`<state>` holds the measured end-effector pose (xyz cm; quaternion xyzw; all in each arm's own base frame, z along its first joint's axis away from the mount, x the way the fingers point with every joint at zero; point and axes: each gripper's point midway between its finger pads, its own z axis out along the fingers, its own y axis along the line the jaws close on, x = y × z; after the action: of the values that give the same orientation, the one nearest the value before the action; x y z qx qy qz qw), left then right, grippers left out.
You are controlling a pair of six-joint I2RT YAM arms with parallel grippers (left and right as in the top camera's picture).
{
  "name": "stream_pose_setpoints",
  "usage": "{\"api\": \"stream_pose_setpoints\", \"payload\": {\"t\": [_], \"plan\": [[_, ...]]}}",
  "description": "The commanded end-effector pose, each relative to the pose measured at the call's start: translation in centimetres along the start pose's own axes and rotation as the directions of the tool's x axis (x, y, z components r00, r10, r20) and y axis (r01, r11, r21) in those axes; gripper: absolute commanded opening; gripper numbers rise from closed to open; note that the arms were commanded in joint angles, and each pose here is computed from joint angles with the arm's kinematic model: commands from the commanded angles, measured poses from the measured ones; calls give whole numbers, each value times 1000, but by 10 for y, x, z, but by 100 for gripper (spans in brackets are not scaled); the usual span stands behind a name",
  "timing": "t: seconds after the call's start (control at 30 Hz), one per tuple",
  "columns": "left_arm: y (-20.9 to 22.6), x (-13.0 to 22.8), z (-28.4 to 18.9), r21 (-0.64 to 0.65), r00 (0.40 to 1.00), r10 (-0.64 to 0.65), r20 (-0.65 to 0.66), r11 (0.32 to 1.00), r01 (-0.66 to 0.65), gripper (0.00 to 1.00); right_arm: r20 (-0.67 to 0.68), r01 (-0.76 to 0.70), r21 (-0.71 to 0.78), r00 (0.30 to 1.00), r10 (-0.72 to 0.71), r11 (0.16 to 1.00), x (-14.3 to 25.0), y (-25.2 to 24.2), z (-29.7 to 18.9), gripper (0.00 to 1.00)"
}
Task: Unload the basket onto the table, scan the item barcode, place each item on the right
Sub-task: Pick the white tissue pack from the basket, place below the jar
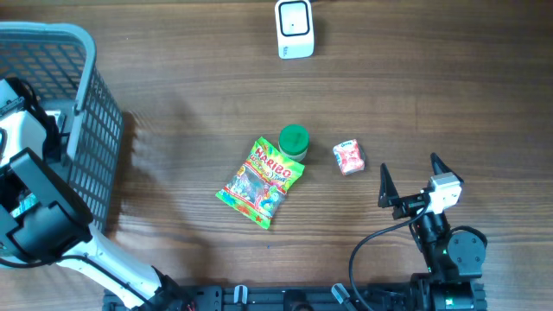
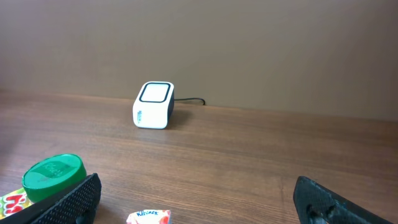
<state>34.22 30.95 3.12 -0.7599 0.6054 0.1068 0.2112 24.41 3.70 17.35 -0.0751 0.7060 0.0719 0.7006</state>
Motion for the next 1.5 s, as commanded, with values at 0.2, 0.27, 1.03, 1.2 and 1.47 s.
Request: {"api": "stream_pose_setpoints", "payload": {"t": [0.2,0.27,1.03,1.2,1.47], "plan": [[-4,-3,-51,83,996,68,-66,995,-62,4,9,-4,3,1000,4,1000,-2,0,0,100],[-8,-23,-100,160,999,42,-23,986,-38,4,9,-4,3,1000,4,1000,-2,0,0,100],[94,167,-380,723,718,676,-163,577,-380,4,9,-4,3,1000,4,1000,-2,0,0,99],[111,292,-344,709,425,894,-143,393,-586,4,9,-4,3,1000,4,1000,-2,0,0,100],[176,442,-299,654,63,989,-132,135,-744,4,9,-4,3,1000,4,1000,-2,0,0,100]]}}
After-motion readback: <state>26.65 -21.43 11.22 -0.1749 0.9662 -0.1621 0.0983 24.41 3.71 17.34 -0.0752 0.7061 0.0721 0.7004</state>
